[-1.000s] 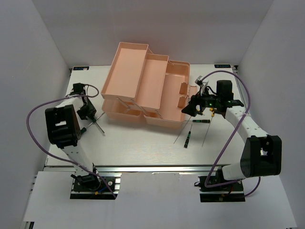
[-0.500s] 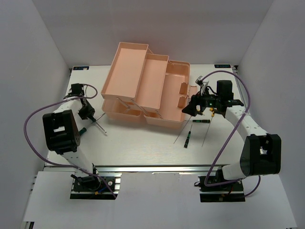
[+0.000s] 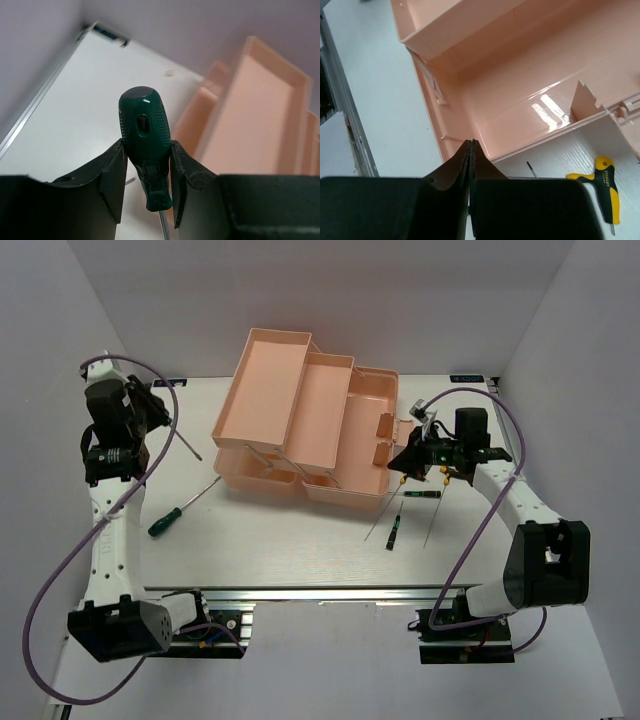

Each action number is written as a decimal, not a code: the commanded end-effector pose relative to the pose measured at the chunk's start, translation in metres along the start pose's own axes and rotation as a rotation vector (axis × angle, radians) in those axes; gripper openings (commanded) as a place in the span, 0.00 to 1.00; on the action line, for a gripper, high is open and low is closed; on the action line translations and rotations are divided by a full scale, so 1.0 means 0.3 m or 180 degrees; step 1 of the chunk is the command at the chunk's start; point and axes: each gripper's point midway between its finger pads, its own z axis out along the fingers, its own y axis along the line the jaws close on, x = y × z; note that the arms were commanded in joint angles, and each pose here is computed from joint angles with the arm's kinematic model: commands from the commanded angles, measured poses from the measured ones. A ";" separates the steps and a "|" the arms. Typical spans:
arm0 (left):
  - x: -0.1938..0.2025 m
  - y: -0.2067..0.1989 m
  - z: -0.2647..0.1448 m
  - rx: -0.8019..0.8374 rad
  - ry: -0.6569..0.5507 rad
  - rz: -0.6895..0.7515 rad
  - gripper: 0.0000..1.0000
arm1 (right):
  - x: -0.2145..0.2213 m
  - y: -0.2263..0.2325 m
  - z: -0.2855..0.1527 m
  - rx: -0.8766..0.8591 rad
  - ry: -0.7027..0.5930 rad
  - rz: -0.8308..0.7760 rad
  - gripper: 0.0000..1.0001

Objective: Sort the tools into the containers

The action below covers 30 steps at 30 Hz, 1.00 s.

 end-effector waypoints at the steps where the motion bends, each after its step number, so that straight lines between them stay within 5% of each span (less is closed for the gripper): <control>1: -0.084 -0.238 -0.029 0.0969 -0.0276 0.0509 0.00 | -0.063 0.020 0.008 -0.0235 -0.0077 -0.0026 0.00; 6: -0.123 -0.630 -0.010 0.1939 -0.0307 0.1060 0.00 | -0.103 0.027 0.006 -0.0234 -0.0115 -0.0116 0.00; 9: -0.125 -0.751 0.062 0.2075 -0.0269 0.1229 0.00 | -0.109 0.040 0.000 -0.0237 -0.0132 -0.0183 0.00; 12: -0.065 -0.800 0.170 0.2024 -0.0076 0.1380 0.00 | -0.096 0.053 -0.010 -0.0229 -0.0130 -0.0192 0.15; 16: 0.037 -0.804 0.249 0.1968 0.0213 0.1453 0.26 | -0.091 0.066 -0.021 -0.0214 -0.0143 -0.0285 0.51; 19: 0.059 -0.781 0.242 0.1892 0.0195 0.1384 0.50 | -0.094 0.069 -0.031 -0.0181 -0.0157 -0.0470 0.63; 25: -0.056 -0.754 0.173 0.1695 -0.0069 0.1259 0.69 | -0.111 0.088 -0.027 -0.0338 -0.0186 -0.0769 0.67; 30: -0.205 -0.575 0.112 0.1090 -0.0305 0.0552 0.77 | -0.140 0.107 -0.004 -0.0401 -0.0204 -0.1023 0.67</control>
